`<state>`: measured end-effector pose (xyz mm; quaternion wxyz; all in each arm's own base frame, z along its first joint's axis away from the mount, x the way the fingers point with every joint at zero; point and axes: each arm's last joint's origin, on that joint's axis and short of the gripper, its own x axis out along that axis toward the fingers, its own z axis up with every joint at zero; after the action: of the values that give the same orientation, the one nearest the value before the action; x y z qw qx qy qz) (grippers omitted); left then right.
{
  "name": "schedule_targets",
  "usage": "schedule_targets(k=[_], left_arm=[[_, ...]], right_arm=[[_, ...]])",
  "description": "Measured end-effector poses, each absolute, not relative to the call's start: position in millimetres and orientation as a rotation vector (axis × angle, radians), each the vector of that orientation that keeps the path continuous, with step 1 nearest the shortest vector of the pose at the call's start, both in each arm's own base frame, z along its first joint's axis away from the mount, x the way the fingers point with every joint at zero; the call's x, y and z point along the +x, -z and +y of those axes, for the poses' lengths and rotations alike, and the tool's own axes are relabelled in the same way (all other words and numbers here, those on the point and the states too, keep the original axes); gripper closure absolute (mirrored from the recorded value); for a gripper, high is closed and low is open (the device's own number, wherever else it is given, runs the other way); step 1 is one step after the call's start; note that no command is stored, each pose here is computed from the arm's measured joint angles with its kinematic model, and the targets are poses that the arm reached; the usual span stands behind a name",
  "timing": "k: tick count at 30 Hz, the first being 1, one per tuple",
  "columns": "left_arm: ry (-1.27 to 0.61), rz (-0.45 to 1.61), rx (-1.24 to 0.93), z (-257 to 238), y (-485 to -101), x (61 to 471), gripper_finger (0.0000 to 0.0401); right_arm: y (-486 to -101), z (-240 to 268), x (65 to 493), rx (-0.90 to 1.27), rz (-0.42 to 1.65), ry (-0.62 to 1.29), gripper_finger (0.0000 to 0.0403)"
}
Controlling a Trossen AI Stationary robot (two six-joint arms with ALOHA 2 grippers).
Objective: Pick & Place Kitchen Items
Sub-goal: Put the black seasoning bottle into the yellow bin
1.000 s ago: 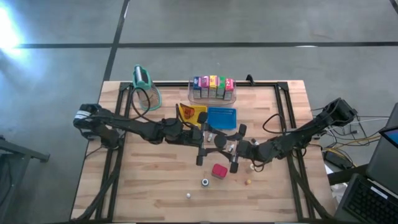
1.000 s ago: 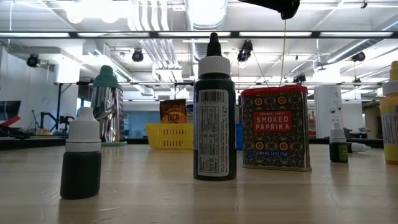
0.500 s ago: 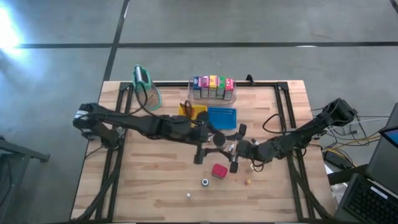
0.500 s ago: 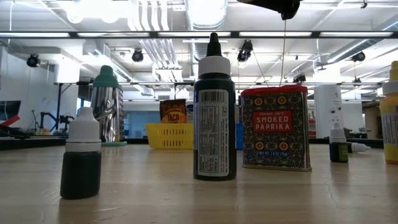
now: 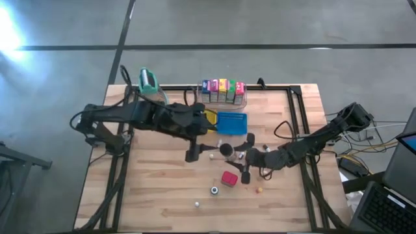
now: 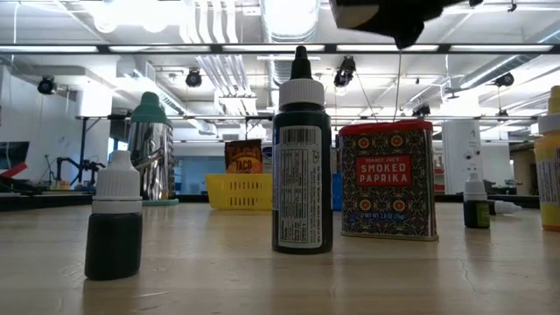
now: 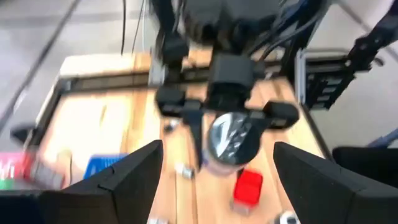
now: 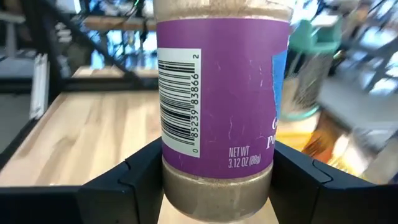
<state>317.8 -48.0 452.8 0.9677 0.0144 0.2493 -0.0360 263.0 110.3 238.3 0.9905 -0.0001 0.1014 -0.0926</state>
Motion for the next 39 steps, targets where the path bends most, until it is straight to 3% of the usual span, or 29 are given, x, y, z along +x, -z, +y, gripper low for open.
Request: schedule_targets(k=[11, 19, 39], left_arm=[[0.108, 0.741, 0.014, -53.9, -408.3, 343.2, 0.0089], [0.124, 0.805, 0.049, -56.4, -383.4, 368.9, 0.0089], [0.225, 0.762, 0.053, -61.5, -384.3, 385.9, 0.0089]], right_arm=[[-226.2, 112.2, 259.8, 0.113, 0.328, 0.102, 0.0177], [-223.0, 111.7, 258.7, 0.116, 0.359, 0.110, 0.0186], [-220.7, 111.8, 258.0, 0.124, 0.384, 0.094, 0.0179]])
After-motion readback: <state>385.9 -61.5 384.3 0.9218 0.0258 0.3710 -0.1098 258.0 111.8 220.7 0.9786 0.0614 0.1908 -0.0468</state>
